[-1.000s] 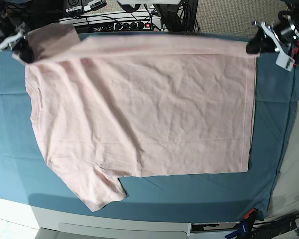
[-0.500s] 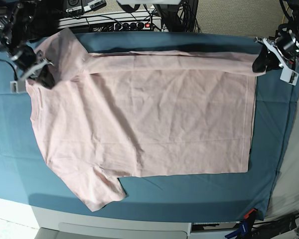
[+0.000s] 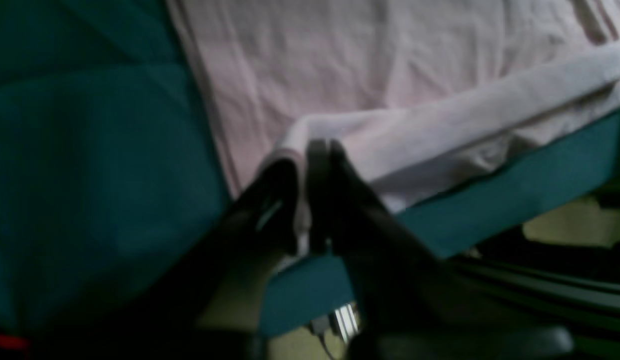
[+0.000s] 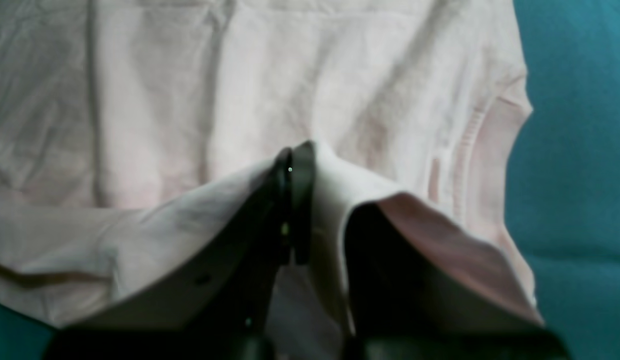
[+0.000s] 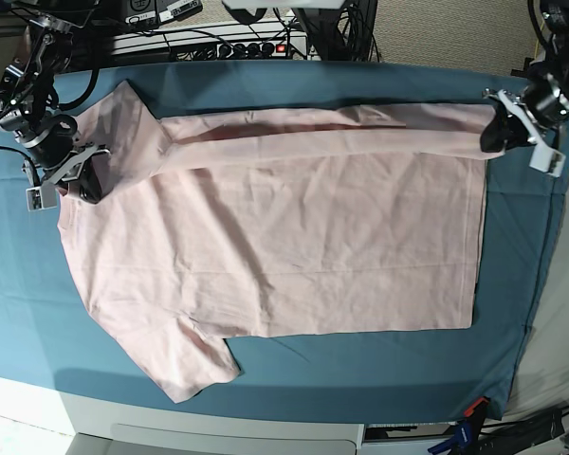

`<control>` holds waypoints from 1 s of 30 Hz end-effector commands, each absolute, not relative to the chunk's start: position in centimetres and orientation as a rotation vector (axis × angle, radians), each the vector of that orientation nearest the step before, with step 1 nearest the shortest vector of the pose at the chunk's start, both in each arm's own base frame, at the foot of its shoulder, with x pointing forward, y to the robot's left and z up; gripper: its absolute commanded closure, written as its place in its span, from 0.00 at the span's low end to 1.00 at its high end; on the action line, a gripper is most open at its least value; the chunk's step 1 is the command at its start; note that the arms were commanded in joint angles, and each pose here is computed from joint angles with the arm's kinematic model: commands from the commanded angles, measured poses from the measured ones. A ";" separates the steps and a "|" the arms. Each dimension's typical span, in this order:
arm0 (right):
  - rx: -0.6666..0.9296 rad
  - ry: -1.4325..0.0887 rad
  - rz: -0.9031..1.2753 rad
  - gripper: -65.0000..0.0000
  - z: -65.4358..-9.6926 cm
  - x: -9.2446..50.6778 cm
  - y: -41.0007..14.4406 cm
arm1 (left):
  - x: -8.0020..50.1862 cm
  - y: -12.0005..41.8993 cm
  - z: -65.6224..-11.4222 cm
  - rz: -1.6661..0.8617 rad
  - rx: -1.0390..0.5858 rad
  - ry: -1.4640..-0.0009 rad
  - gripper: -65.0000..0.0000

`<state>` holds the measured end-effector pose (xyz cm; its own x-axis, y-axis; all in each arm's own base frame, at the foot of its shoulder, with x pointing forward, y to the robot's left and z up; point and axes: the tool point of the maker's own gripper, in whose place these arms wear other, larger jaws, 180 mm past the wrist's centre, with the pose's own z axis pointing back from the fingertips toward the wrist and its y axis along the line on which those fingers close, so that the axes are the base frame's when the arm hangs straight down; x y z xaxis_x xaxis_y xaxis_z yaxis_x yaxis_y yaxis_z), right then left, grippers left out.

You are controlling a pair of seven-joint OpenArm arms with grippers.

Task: Fold the T-shirt properly
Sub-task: 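Lower the held edge back over the shirt, folding a strip, and release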

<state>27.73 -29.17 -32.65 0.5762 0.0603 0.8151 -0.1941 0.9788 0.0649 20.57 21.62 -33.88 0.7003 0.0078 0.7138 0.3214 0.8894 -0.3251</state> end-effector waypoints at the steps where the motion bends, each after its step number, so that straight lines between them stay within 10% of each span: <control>1: 0.148 -1.023 0.162 1.00 -30.6 28.8 -29.4 | 21.3 21.2 -32.9 -0.206 -0.466 -0.817 1.00; 30: 0.295 -1.009 -0.097 1.00 -34.7 33.1 -32.2 | 25.6 23.2 -34.5 -0.166 -0.182 -0.828 1.00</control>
<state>32.00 -31.27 -36.79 0.5887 -0.2186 0.7783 -0.0466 0.9520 0.3026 24.82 22.76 -35.64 0.6961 -0.0689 0.7147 0.2153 0.9696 -0.1163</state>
